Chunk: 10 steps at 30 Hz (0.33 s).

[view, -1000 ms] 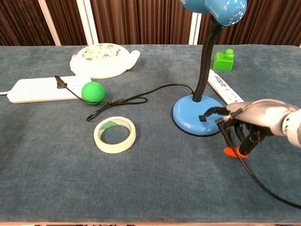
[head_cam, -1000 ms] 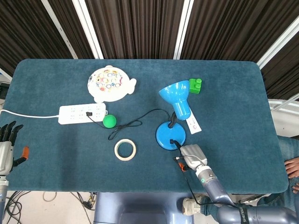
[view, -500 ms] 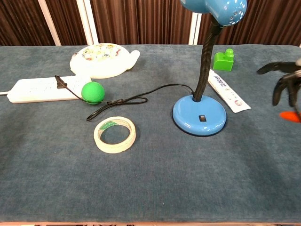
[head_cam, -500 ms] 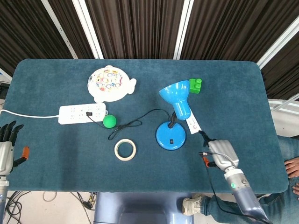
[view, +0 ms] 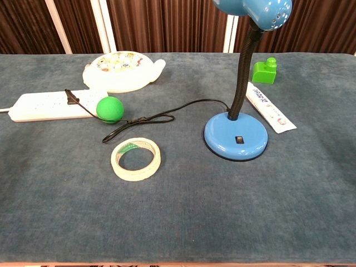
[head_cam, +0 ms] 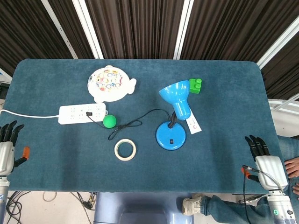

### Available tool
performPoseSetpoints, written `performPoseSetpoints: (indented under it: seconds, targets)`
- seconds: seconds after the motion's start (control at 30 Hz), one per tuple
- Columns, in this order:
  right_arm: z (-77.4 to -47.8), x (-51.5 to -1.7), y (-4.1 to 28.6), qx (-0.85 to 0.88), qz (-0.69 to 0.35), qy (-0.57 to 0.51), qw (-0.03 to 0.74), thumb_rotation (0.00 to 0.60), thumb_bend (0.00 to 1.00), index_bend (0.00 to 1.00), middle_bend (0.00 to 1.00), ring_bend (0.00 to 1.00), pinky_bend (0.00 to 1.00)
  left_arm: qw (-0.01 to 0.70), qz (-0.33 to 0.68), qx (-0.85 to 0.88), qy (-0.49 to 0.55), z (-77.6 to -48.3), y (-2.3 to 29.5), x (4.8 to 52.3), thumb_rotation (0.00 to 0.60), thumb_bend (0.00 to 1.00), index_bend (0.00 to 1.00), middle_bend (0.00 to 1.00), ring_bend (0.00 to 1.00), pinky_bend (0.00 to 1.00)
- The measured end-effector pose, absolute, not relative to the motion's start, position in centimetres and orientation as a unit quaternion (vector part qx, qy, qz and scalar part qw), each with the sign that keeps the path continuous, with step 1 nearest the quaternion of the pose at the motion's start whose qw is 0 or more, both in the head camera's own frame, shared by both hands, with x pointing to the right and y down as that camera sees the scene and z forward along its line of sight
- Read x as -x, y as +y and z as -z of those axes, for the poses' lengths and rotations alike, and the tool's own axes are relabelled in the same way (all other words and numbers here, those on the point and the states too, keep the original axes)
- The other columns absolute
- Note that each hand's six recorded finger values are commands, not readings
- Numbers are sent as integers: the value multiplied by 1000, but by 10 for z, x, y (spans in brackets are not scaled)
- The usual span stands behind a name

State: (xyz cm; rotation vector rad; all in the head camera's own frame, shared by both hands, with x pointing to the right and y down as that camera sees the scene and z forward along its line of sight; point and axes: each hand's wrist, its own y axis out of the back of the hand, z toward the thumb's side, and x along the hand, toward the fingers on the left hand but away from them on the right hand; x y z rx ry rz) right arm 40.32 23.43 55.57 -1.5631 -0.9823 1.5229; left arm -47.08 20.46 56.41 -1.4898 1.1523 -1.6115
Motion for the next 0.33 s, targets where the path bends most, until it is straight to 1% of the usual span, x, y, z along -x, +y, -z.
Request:
performPoseSetpoints:
  seconds: [0.33]
  targets:
    - [-555,-409,232,598,-596,-386,371,600,245,50,81,76,1000,328,613,571,436,-564,205,470,600,446,151,23,0,0]
